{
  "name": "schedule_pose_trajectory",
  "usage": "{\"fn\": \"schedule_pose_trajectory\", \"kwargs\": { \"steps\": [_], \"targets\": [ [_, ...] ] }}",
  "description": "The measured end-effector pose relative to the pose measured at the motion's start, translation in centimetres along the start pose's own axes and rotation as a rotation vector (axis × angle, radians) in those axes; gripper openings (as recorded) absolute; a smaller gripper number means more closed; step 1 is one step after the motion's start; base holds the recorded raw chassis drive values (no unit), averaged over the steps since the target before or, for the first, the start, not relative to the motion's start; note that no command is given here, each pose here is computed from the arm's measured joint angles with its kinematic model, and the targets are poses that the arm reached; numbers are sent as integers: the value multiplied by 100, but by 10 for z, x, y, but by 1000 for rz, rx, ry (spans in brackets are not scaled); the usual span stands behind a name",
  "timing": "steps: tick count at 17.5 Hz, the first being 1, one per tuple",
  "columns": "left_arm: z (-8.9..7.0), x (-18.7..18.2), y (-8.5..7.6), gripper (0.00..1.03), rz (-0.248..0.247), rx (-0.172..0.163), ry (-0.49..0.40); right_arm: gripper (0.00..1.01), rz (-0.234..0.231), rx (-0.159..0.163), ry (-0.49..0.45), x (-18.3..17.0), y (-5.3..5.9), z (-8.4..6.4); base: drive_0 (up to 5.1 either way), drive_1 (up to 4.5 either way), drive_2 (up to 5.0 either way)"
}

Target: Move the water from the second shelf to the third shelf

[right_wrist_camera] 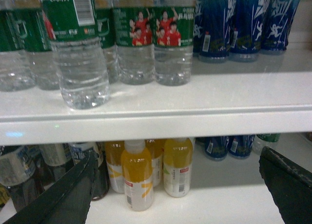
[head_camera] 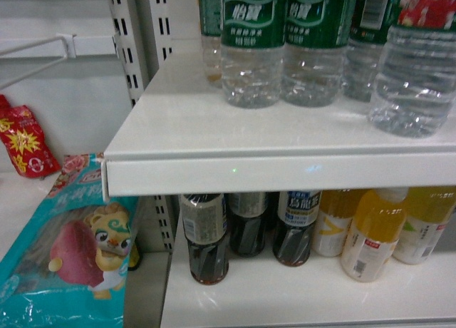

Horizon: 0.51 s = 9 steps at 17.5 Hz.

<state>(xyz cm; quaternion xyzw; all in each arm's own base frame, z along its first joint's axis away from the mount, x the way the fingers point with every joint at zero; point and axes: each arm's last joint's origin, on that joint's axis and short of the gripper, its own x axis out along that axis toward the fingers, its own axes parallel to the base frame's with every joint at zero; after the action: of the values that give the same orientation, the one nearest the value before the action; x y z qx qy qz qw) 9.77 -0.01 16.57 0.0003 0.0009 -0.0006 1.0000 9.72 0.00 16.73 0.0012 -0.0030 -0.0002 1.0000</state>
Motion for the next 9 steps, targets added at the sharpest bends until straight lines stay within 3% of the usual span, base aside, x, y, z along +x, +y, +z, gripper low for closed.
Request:
{"fn": "schedule_pose_trajectory", "kwargs": {
  "steps": [9],
  "targets": [
    [0,0,0,98,1,0,0,98,1,-2,2,0,0,0,0,0,0]
  ]
}}
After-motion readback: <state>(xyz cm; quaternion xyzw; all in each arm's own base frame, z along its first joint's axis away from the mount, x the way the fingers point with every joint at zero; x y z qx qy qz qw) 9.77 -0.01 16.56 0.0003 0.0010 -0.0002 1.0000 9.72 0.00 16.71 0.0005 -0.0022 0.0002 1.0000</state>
